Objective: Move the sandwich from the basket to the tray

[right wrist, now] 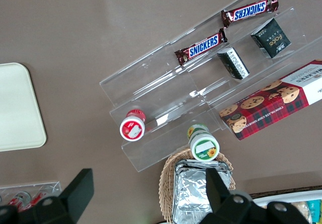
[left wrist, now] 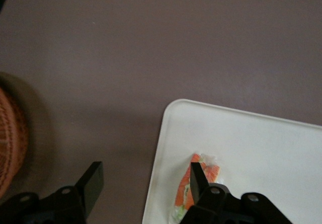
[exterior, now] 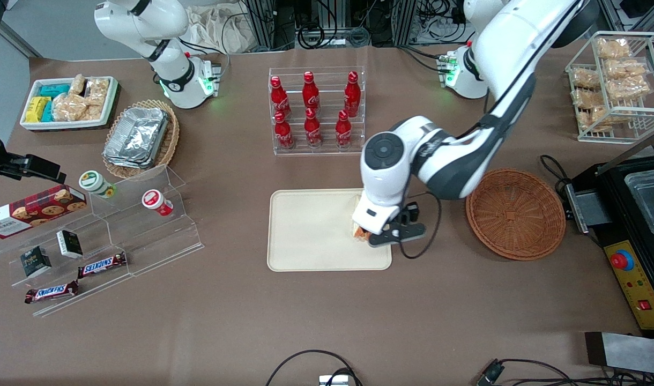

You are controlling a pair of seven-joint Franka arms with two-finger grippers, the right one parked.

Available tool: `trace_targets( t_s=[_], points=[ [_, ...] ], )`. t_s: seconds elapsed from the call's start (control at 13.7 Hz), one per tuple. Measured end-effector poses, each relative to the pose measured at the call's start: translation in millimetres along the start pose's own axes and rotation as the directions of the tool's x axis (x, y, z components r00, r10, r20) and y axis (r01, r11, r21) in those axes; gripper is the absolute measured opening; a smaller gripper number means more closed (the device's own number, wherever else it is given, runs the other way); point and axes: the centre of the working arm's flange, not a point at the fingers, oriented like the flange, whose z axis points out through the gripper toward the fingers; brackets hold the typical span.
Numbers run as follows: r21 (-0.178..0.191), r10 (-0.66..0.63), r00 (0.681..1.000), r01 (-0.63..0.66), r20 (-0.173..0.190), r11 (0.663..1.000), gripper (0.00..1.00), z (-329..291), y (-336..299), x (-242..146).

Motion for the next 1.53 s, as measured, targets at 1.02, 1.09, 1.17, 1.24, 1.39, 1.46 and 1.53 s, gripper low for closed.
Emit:
trace_targets(
  t_s=[1.02,1.09,1.17,1.24,1.39,1.46,1.53],
  points=[
    [0.046,-0.037,0.994,0.033,0.098,0.998,1.0,-106,-203,106],
    [0.039,-0.008,0.995,0.004,0.102,0.999,1.0,-116,-229,109],
    [0.041,0.02,0.995,-0.024,0.098,0.999,1.0,-126,-255,109],
    [0.046,0.05,0.994,-0.054,0.094,0.997,1.0,-135,-275,107],
    [0.025,0.124,0.988,-0.127,0.097,0.992,1.0,-151,-305,99],
    [0.003,0.155,0.983,-0.156,0.098,0.988,1.0,-157,-319,97],
    [-0.019,0.188,0.977,-0.187,0.096,0.982,1.0,-164,-337,96]
  ],
)
